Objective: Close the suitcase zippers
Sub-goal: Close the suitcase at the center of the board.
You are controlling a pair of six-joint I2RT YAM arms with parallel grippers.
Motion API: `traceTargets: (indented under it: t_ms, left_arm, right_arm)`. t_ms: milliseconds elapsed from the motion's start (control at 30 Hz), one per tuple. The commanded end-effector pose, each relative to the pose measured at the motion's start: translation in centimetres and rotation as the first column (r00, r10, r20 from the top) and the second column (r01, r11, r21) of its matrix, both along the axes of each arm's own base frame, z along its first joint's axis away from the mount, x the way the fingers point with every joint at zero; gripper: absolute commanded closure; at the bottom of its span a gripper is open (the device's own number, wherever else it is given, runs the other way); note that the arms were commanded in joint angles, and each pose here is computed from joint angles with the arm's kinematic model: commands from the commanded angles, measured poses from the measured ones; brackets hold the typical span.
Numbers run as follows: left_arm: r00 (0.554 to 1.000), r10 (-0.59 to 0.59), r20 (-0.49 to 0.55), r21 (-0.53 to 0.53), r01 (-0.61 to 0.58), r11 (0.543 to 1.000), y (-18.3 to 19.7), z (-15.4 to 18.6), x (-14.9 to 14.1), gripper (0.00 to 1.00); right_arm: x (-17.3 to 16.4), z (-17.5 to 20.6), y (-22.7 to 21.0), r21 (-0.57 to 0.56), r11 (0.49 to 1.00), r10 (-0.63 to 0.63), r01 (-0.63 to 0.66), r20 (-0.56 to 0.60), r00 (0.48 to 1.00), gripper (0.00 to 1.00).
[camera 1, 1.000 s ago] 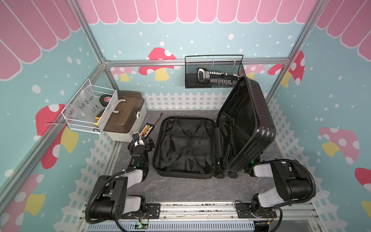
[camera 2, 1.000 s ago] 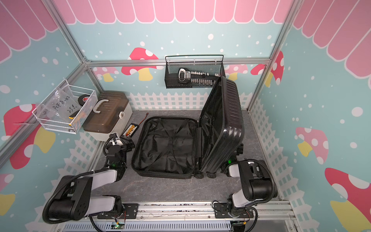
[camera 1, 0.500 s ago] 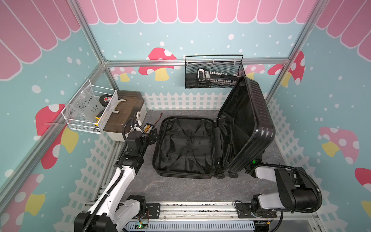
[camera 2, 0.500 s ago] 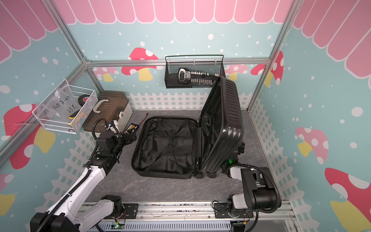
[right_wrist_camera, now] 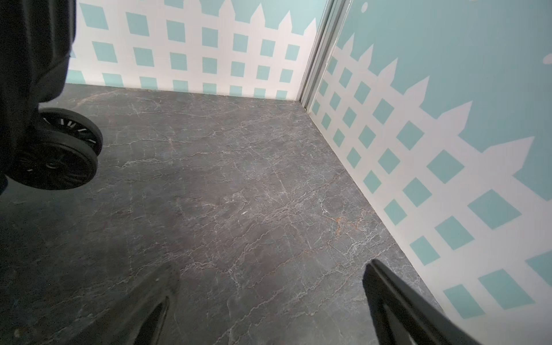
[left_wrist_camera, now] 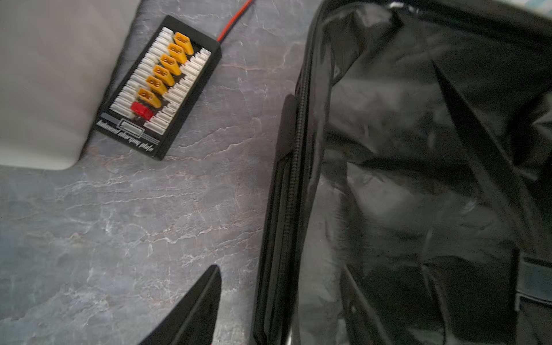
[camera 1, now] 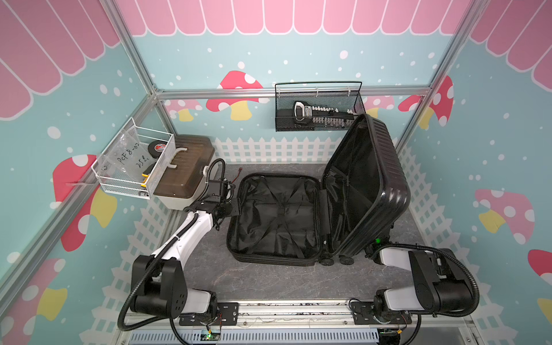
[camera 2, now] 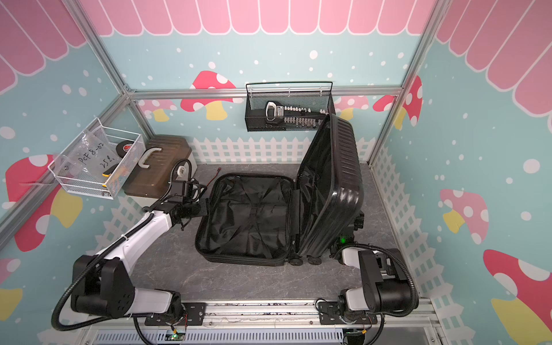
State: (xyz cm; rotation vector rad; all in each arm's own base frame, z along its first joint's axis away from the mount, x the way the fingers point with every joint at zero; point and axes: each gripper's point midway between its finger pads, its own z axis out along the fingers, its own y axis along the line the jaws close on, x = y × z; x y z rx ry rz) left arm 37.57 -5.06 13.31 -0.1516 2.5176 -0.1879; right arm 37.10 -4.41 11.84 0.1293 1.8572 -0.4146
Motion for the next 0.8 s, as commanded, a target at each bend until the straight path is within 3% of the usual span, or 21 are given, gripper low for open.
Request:
traceTargets:
  t_ms: [0, 133, 267, 433, 767]
  left_arm:
    - [0.998, -0.03, -0.057, 0.012, 0.03, 0.999, -0.3, -0.6, 0.4, 0.45]
    - [0.996, -0.006, -0.084, 0.048, 0.01, 0.999, 0.3, -1.6, 1.4, 0.64]
    - [0.996, 0.044, -0.078, 0.096, -0.036, 0.995, 1.3, -1.1, 2.4, 1.0]
    - [0.995, 0.097, 0.015, 0.125, -0.099, 0.987, 2.4, 3.6, 2.6, 1.0]
    - [0.981, 0.102, 0.166, 0.283, -0.147, 0.948, 5.7, 16.1, 0.1, 1.0]
  right_arm:
    - [0.0, 1.0, -0.1, 0.005, 1.0, -0.014, 0.014, 0.03, 0.999, 0.01]
    - [-0.3, 1.3, -0.2, 0.007, 1.0, -0.024, 0.024, 0.043, 0.999, 0.01]
    - [-1.0, 2.2, -0.7, 0.011, 0.999, -0.049, 0.048, 0.07, 0.996, 0.01]
    - [-2.2, 3.9, -1.7, 0.016, 0.993, -0.116, 0.115, 0.089, 0.989, 0.01]
    - [-6.1, 7.2, -5.3, -0.014, 0.938, -0.343, 0.346, 0.103, 0.934, 0.01]
